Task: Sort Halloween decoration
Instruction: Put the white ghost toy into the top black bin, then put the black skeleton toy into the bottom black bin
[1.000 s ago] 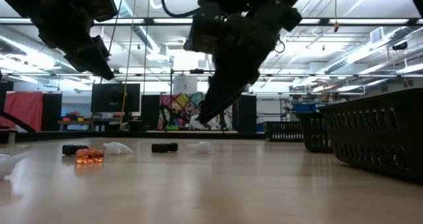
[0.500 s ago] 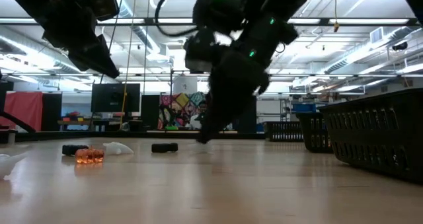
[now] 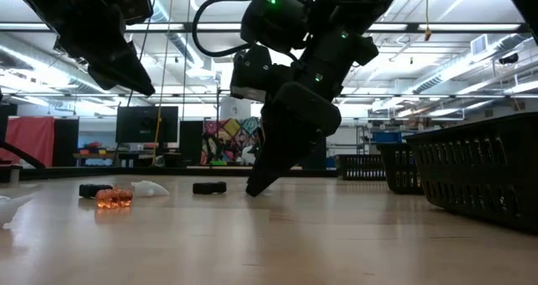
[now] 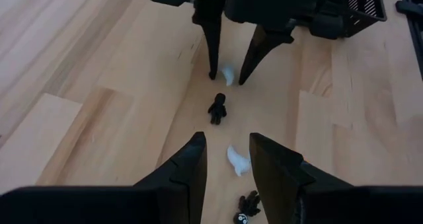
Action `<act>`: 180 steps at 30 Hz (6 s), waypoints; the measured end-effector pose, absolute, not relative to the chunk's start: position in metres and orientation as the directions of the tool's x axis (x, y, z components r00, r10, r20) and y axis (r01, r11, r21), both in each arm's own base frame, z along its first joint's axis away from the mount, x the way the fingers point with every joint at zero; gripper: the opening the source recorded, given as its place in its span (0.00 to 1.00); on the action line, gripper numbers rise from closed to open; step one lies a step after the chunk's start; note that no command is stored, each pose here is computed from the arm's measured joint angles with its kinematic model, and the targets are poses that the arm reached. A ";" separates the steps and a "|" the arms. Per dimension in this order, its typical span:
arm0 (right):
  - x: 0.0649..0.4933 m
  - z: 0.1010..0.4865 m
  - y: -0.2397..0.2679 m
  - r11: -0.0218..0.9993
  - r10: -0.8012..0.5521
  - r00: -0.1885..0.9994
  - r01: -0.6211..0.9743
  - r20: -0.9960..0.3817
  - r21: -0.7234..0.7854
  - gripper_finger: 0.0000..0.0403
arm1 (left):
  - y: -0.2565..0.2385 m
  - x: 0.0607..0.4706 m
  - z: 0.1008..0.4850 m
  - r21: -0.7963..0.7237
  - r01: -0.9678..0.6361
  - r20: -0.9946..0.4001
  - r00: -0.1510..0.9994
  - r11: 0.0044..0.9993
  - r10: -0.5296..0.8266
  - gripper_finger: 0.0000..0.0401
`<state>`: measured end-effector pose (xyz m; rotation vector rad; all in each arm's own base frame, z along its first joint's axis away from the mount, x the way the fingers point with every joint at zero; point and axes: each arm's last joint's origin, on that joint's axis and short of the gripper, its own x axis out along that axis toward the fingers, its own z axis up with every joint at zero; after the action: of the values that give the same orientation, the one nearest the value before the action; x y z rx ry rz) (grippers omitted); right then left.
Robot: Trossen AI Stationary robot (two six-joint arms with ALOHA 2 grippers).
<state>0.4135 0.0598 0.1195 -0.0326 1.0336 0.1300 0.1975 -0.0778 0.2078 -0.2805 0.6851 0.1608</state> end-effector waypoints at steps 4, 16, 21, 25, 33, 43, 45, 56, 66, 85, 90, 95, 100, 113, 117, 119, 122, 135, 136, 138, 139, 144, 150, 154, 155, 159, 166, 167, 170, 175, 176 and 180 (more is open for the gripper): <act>0.413 0.118 0.060 0.991 0.094 0.495 -0.125 -0.864 0.037 0.31 | -0.078 0.197 0.207 -0.199 -0.239 -0.647 0.761 0.950 0.056 0.31; 0.409 0.125 0.056 0.992 0.089 0.484 -0.119 -0.870 0.035 0.16 | -0.077 0.196 0.206 -0.187 -0.242 -0.659 0.750 0.952 0.061 0.31; 0.407 0.129 0.053 0.993 0.088 0.473 -0.109 -0.877 0.040 0.16 | -0.077 0.196 0.206 -0.184 -0.240 -0.659 0.750 0.953 0.061 0.31; 0.404 0.134 0.048 0.995 0.072 0.463 -0.088 -0.884 0.035 0.16 | -0.077 0.196 0.206 -0.182 -0.238 -0.659 0.750 0.954 0.061 0.31; 0.395 0.156 0.014 1.000 -0.010 0.438 0.014 -0.899 -0.005 0.16 | -0.077 0.196 0.206 -0.172 -0.231 -0.657 0.751 0.958 0.063 0.31; 0.362 0.225 -0.065 0.969 -0.222 0.488 0.205 -0.844 -0.136 0.16 | -0.075 0.197 0.207 -0.133 -0.254 -0.642 0.759 0.958 0.112 0.31; 0.347 0.234 -0.084 0.954 -0.257 0.490 0.265 -0.833 -0.138 0.16 | -0.075 0.197 0.207 -0.135 -0.260 -0.637 0.762 0.956 0.117 0.31; 0.258 0.230 -0.163 0.800 -0.364 0.399 0.597 -0.841 -0.063 0.16 | -0.062 0.207 0.213 -0.207 -0.339 -0.579 0.799 0.918 0.165 0.31; 0.222 0.208 -0.207 0.655 -0.264 0.361 0.748 -0.894 0.109 0.20 | -0.057 0.209 0.214 -0.245 -0.379 -0.572 0.800 0.893 0.182 0.31; 0.281 0.257 -0.154 0.875 -0.194 0.552 0.472 -0.811 0.112 0.34 | -0.068 0.204 0.212 -0.238 -0.343 -0.591 0.793 0.909 0.145 0.31; 0.317 0.262 -0.097 0.938 -0.066 0.702 0.286 -0.709 0.197 0.35 | -0.073 0.200 0.209 -0.185 -0.304 -0.617 0.776 0.935 0.130 0.31; 0.337 0.253 -0.045 0.968 -0.035 0.773 0.183 -0.633 0.170 0.39 | -0.076 0.197 0.207 -0.143 -0.269 -0.634 0.764 0.952 0.120 0.31; 0.363 0.223 -0.005 0.963 0.034 0.779 0.141 -0.626 0.228 0.47 | -0.078 0.196 0.207 -0.118 -0.238 -0.634 0.766 0.964 0.112 0.31; 0.421 0.152 0.064 0.971 0.162 0.830 -0.037 -0.534 0.238 0.57 | -0.090 0.192 0.207 -0.141 -0.144 -0.642 0.766 0.979 0.020 0.31; 0.422 0.131 0.074 0.980 0.145 0.812 -0.042 -0.566 0.192 0.56 | -0.094 0.190 0.207 -0.149 -0.130 -0.644 0.765 0.980 0.004 0.31; 0.424 0.122 0.075 0.988 0.118 0.820 -0.042 -0.560 0.147 0.56 | -0.095 0.189 0.207 -0.153 -0.128 -0.644 0.765 0.980 0.000 0.31; 0.427 0.116 0.074 0.995 0.046 0.838 0.011 -0.544 0.101 0.56 | -0.096 0.187 0.209 -0.165 -0.127 -0.640 0.769 0.978 -0.009 0.31; 0.427 0.108 0.054 0.996 0.063 0.794 -0.012 -0.605 0.088 0.51 | -0.092 0.184 0.216 -0.185 -0.136 -0.613 0.790 0.973 -0.006 0.31; 0.427 0.108 0.055 0.996 0.074 0.793 -0.026 -0.605 0.088 0.51 | -0.091 0.185 0.216 -0.184 -0.141 -0.613 0.790 0.973 -0.002 0.31; 0.426 0.108 0.055 0.996 0.083 0.790 -0.038 -0.608 0.085 0.50 | -0.090 0.186 0.216 -0.183 -0.146 -0.612 0.790 0.972 0.004 0.31; 0.426 0.107 0.055 0.996 0.082 0.783 -0.039 -0.617 0.083 0.50 | -0.089 0.186 0.216 -0.183 -0.150 -0.612 0.791 0.972 0.006 0.31; 0.422 0.102 0.052 0.997 0.077 0.746 -0.043 -0.662 0.068 0.50 | -0.089 0.186 0.216 -0.177 -0.147 -0.612 0.791 0.973 0.008 0.31; 0.421 0.102 0.052 0.995 0.090 0.726 -0.093 -0.682 0.033 0.50 | -0.089 0.186 0.216 -0.174 -0.149 -0.614 0.789 0.973 0.011 0.31; 0.421 0.101 0.052 0.993 0.090 0.725 -0.115 -0.683 0.009 0.49 | -0.089 0.186 0.216 -0.178 -0.152 -0.614 0.789 0.972 0.011 0.31; 0.421 0.101 0.052 0.993 0.090 0.724 -0.121 -0.684 0.002 0.48 | -0.089 0.186 0.216 -0.178 -0.153 -0.614 0.789 0.972 0.011 0.31; 0.420 0.101 0.056 0.992 0.083 0.724 -0.126 -0.685 -0.012 0.39 | -0.089 0.186 0.216 -0.181 -0.155 -0.614 0.789 0.971 0.011 0.31; 0.419 0.101 0.063 0.992 0.070 0.724 -0.122 -0.686 -0.028 0.16 | -0.089 0.186 0.216 -0.180 -0.155 -0.615 0.788 0.971 0.012 0.31; 0.419 0.101 0.064 0.993 0.066 0.724 -0.118 -0.687 -0.030 0.13 | -0.089 0.186 0.216 -0.179 -0.156 -0.615 0.788 0.971 0.013 0.31; 0.420 0.103 0.065 0.995 0.058 0.725 -0.096 -0.687 -0.017 0.08 | -0.089 0.186 0.216 -0.177 -0.158 -0.614 0.789 0.971 0.016 0.31; 0.424 0.108 0.064 0.997 0.037 0.730 -0.078 -0.683 -0.030 0.09 | -0.089 0.186 0.216 -0.177 -0.158 -0.615 0.789 0.971 0.017 0.31; 0.425 0.111 0.064 0.997 0.033 0.734 -0.074 -0.678 -0.032 0.09 | -0.089 0.186 0.216 -0.176 -0.158 -0.615 0.788 0.972 0.017 0.31; 0.427 0.138 0.064 0.995 0.062 0.768 -0.096 -0.638 -0.018 0.10 | -0.090 0.183 0.213 -0.158 -0.152 -0.636 0.772 0.976 0.017 0.31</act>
<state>0.4273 0.0637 0.1379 -0.0507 0.6902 0.0856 0.1829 -0.0898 0.2134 -0.2051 0.6846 0.0922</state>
